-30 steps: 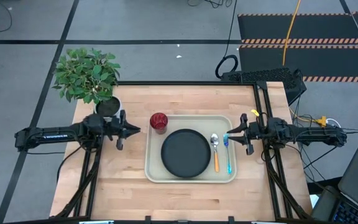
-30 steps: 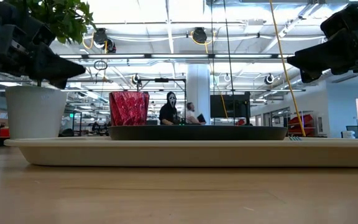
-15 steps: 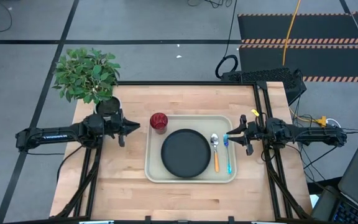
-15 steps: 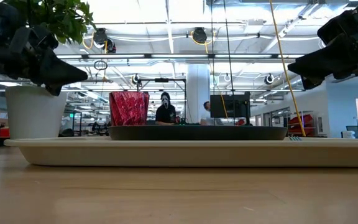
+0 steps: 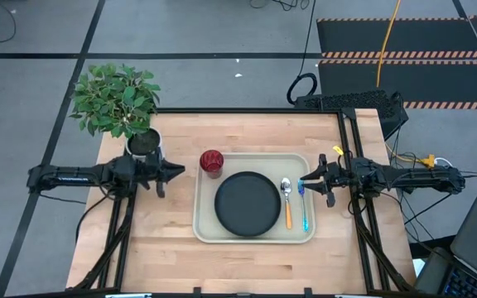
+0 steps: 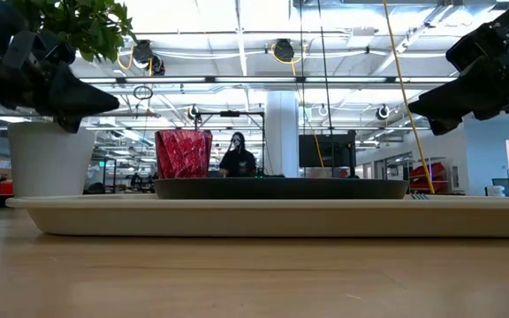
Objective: Pick and place plate/cup/fork/spoon on tray
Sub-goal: Return to Home Position
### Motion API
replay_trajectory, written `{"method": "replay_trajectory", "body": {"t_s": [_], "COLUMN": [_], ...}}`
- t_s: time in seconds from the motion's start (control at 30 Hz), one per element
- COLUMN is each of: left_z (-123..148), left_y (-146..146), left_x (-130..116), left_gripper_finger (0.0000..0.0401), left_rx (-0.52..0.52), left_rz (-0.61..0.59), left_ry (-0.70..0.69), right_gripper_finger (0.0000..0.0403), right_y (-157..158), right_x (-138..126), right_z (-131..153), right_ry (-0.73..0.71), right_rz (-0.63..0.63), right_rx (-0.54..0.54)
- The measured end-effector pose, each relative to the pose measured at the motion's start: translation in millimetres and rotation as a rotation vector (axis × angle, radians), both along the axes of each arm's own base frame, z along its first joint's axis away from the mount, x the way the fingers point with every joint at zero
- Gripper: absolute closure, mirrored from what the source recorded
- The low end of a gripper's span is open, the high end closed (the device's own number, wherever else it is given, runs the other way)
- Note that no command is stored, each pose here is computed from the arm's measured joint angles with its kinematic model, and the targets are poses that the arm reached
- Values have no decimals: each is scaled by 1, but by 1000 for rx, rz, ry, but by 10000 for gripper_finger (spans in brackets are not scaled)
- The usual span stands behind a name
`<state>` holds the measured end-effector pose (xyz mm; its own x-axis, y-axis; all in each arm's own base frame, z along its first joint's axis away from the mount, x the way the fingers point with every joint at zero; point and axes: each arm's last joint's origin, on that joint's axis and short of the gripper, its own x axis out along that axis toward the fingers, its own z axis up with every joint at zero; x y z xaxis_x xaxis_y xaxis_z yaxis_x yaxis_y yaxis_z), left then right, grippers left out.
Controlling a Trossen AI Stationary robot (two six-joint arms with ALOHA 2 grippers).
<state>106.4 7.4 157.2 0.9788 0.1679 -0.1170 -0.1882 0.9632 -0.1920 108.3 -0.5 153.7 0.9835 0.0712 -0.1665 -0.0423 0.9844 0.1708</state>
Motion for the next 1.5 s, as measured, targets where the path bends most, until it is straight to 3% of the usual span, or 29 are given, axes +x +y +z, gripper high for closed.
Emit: {"method": "replay_trajectory", "body": {"t_s": [0.37,0.6,0.7,0.87,1.5], "left_z": [0,0,0,0,0], "left_y": [-2,-1,-1,-2,-2], "left_x": [0,0,0,0,0], "left_gripper_finger": [355,355,367,396,378], "left_rx": [23,-24,-19,-6,24], "left_rz": [-1,9,6,-23,-33], "left_ry": [2,-5,-3,5,-5], "right_gripper_finger": [298,303,324,395,395], "right_y": [0,0,0,0,0], "right_x": [1,1,1,1,1], "right_z": [7,11,11,10,10], "right_ry": [-80,-125,-125,-107,-112], "right_rz": [14,10,10,12,6], "right_rx": [-68,-80,-77,-73,-41]}}
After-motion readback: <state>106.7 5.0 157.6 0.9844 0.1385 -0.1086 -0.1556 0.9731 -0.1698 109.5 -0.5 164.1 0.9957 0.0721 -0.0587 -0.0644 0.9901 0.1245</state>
